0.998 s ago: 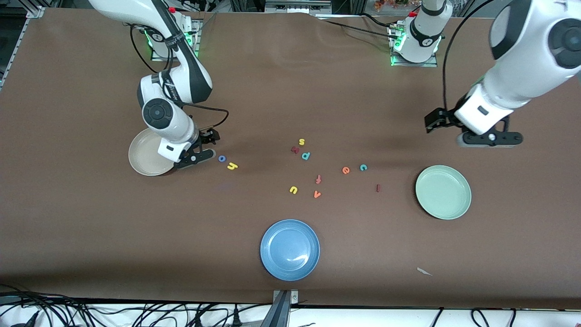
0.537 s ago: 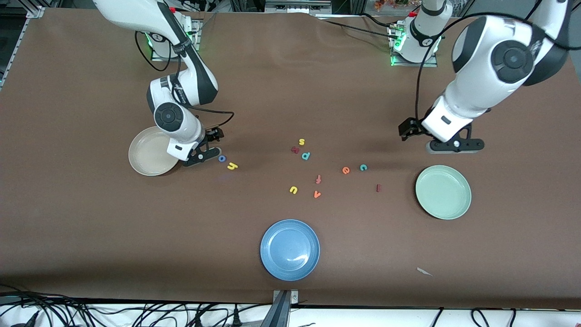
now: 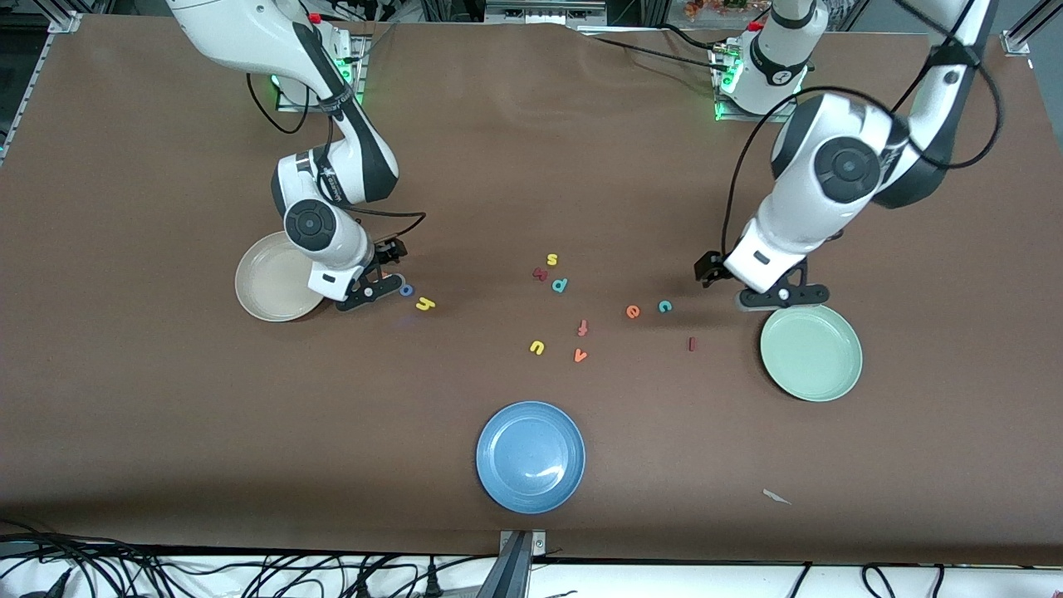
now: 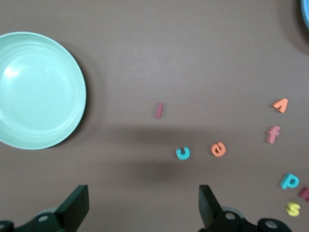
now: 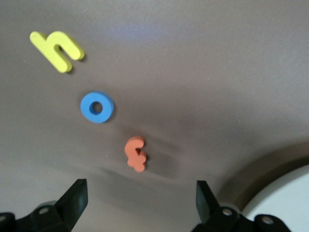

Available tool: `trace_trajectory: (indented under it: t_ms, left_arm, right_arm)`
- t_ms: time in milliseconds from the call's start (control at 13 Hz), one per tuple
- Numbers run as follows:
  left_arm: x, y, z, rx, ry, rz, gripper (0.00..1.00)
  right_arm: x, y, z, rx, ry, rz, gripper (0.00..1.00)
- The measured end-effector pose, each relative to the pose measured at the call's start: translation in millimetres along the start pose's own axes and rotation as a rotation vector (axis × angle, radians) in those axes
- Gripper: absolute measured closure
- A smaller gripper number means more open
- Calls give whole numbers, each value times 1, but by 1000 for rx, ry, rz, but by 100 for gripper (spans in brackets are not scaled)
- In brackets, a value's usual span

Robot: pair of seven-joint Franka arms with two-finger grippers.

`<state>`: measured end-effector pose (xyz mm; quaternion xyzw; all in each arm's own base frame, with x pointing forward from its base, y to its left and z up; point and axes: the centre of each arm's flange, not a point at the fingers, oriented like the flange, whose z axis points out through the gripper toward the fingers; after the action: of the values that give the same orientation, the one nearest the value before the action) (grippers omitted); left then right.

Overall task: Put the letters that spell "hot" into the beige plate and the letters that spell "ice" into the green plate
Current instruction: 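Grasp the orange f with the right gripper while the left gripper grasps the pink l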

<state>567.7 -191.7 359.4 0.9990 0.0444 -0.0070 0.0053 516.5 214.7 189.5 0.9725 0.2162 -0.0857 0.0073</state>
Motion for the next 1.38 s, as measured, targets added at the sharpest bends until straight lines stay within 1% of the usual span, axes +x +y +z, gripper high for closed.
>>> trace_trajectory:
  t_ms: [153,230,460,537,614,691,767,921,1074,1151,1228,1305,1381]
  left_arm:
    - [4,8,28,-15,-2,-1,0]
    - [7,11,42,-24,1,2,0]
    - [15,14,85,-11,29,48,0]
    - [16,15,95,3,35,70,0]
    - [18,15,102,15,38,88,0]
    - [21,16,108,26,41,106,0]
    - [25,17,113,39,47,124,0]
    - [35,18,130,56,45,148,0]
    - [42,17,151,56,26,150,0]
    - [44,18,159,54,16,155,0]
    - [46,17,166,52,9,171,0]
    - [48,16,170,50,5,186,0]
    - [50,14,171,49,4,194,0]
  right_arm:
    - [5,1,1,-6,46,0,1]
    - [7,1,2,-9,61,1,1]
    - [8,1,9,-7,59,5,2]
    - [8,1,12,-1,55,11,7]
    - [7,0,14,5,51,17,7]
    - [7,0,16,9,49,21,13]
    - [7,-1,16,10,49,21,13]
    - [7,-1,16,12,49,23,27]
    - [7,-1,16,14,49,24,28]
    - [8,-1,15,14,50,24,35]
    - [8,-1,15,14,52,24,45]
    - [8,-2,15,14,52,23,45]
    - [8,-2,14,14,53,22,55]
